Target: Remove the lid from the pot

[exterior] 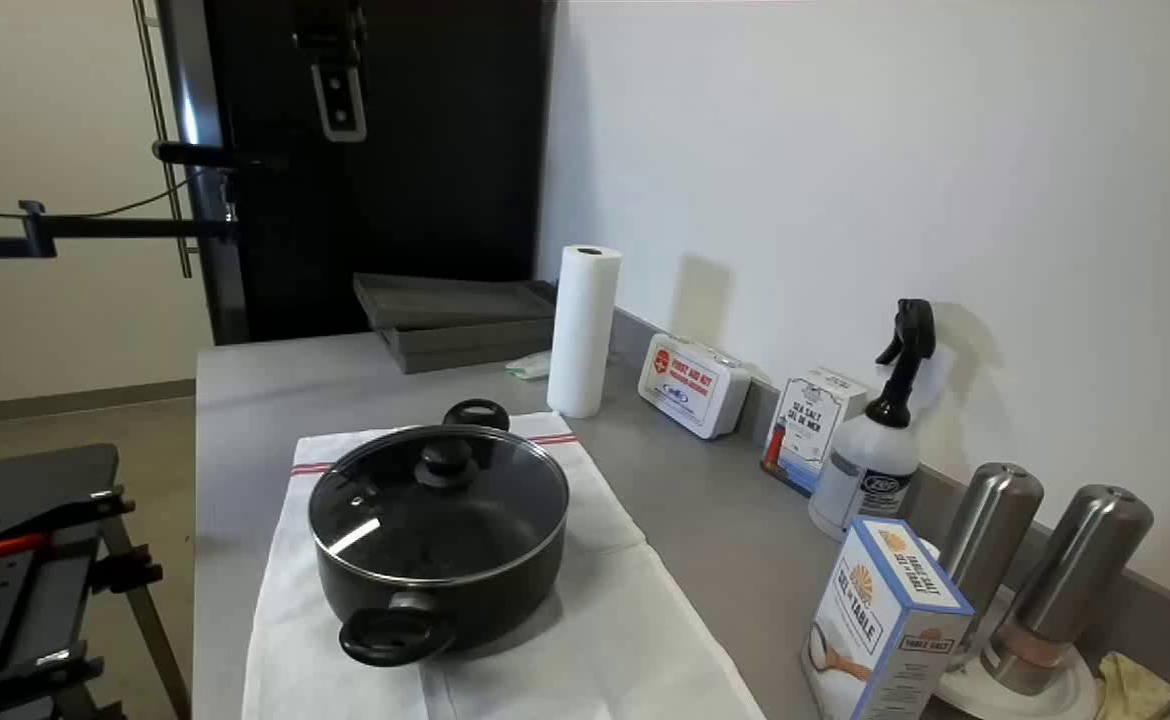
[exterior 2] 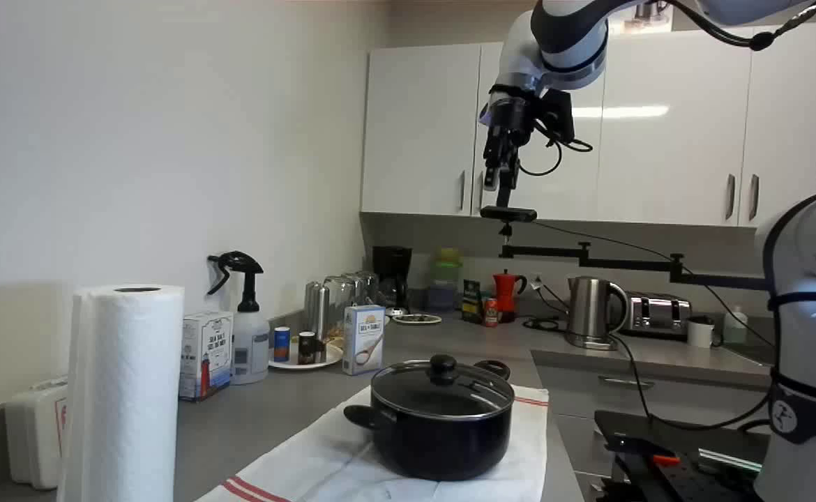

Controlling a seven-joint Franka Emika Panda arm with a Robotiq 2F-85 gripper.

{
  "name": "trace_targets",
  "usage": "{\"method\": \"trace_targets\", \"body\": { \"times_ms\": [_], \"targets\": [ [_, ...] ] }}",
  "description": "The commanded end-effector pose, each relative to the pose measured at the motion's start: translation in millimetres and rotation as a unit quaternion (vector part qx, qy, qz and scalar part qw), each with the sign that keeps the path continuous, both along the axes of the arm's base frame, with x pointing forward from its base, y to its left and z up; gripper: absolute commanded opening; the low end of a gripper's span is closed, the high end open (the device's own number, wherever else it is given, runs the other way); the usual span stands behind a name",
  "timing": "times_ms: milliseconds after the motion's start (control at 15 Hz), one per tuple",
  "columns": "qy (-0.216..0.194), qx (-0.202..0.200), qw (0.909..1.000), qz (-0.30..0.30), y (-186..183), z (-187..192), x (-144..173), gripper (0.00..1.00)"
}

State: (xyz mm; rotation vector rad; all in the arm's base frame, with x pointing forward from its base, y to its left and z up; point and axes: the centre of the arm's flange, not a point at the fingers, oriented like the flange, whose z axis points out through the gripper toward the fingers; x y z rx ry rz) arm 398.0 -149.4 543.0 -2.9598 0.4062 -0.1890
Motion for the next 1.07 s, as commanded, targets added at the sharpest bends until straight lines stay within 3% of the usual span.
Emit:
{"method": "trace_targets", "body": {
  "times_ms": [0, 533, 1000],
  "targets": [
    [0.000, 0.000, 1.0000, 0.000, 0, 0, 0, 1.00],
    [-0.001, 0.000, 1.0000, 0.000, 0, 1, 0, 1.00],
    [0.030, -0.027, 0.9990, -0.019, 5, -32, 39, 1.00]
  ]
}}
